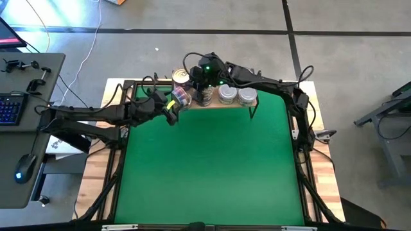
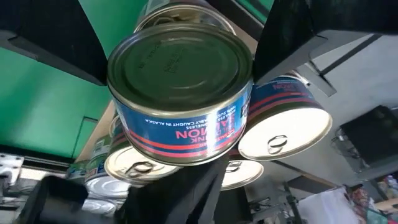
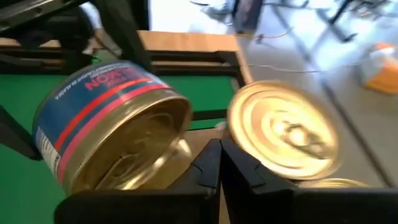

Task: Stack canned seafood by type on shelf
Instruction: Stack the blue tuna can on top of the other blue tuna can on the shelf

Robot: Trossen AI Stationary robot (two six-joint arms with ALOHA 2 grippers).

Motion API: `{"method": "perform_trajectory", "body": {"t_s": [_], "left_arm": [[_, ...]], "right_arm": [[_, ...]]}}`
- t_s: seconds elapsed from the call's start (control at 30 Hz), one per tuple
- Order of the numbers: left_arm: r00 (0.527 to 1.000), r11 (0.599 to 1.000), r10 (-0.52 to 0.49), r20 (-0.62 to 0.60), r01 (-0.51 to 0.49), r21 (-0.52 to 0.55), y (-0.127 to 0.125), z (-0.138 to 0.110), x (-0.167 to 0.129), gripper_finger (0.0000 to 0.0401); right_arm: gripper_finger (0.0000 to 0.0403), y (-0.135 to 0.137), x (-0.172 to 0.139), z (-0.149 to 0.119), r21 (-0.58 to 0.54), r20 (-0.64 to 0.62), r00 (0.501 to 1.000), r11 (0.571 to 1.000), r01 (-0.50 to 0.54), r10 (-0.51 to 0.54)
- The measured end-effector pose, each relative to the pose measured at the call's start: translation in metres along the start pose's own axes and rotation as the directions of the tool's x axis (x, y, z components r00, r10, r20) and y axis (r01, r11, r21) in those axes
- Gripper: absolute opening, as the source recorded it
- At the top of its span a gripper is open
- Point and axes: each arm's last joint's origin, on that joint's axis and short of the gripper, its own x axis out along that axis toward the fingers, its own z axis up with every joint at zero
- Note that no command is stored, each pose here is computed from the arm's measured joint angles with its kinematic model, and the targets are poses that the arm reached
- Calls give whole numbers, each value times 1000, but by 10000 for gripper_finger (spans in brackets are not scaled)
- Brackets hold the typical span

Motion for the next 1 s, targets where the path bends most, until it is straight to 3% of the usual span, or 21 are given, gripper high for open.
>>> {"method": "perform_trajectory", "body": {"t_s": [0.17,0.3,0.4,0.53,0.73,0.8,0.87,1.0], "left_arm": [[999,999,37,1,-37,14,-3,-1,-3,376],[999,999,35,1,-35,16,-3,-1,-3,376],[999,999,39,-1,-39,18,-3,-2,-3,376],[999,999,44,-4,-44,21,-4,-2,-1,376],[998,997,55,-8,-54,47,-7,-3,3,376],[998,996,60,-7,-60,59,-8,-4,5,376],[998,996,60,-1,-60,62,-9,-3,6,376],[997,994,72,8,-72,77,-11,-3,6,376]], "right_arm": [[0,10,-13,11,-63,-1,996,994,88,-88],[2,21,-23,18,-102,1,997,992,71,-71],[28,28,-31,21,-137,-13,998,989,53,-55],[117,37,-40,23,-83,-33,999,996,33,-36],[317,53,-32,23,-83,-39,999,997,-6,3],[370,56,-26,24,-26,-29,999,999,36,-37],[391,58,-18,21,11,-41,994,995,99,-99],[378,58,-8,19,28,-36,991,991,134,-133]]}}
